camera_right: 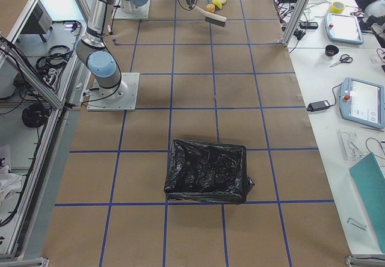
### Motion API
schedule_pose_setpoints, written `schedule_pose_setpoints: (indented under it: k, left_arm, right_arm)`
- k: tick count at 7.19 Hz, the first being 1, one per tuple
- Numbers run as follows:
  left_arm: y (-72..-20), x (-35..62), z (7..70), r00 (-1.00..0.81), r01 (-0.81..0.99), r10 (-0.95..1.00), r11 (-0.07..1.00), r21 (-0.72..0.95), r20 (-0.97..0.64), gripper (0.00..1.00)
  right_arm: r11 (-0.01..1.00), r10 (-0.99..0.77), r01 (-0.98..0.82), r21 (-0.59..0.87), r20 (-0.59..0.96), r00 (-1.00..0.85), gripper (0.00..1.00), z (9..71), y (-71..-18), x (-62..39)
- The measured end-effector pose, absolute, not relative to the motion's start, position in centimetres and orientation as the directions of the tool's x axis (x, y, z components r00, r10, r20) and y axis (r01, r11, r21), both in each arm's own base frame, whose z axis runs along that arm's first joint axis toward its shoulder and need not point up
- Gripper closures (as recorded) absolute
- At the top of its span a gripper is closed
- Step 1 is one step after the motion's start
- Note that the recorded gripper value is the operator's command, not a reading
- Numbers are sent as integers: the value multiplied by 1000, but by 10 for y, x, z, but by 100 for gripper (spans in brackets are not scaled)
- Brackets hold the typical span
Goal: Sweep and dump trash in nearest bin
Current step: 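Sweep the sponge and potato pieces into the held dustpan with the right brush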
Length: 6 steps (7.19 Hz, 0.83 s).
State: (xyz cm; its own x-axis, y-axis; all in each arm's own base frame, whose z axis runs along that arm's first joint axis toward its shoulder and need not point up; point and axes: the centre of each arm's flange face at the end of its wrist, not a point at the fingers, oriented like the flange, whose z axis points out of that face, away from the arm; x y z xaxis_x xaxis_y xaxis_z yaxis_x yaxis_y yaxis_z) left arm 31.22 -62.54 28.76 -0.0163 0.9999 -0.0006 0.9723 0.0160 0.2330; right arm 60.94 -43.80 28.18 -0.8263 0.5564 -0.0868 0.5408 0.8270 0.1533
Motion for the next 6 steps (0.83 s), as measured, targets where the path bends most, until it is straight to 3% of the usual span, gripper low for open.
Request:
schedule_pose_setpoints:
  k: [2,6]
  left_arm:
    - [-627,312,277,53,973,998,-56,222,21,100]
    - [-631,314,266,76,972,997,-82,219,34,100]
  right_arm:
    - [792,606,587,167,-108,-788,100,274,-444,651]
    - [777,619,597,198,-71,-782,100,254,-427,682]
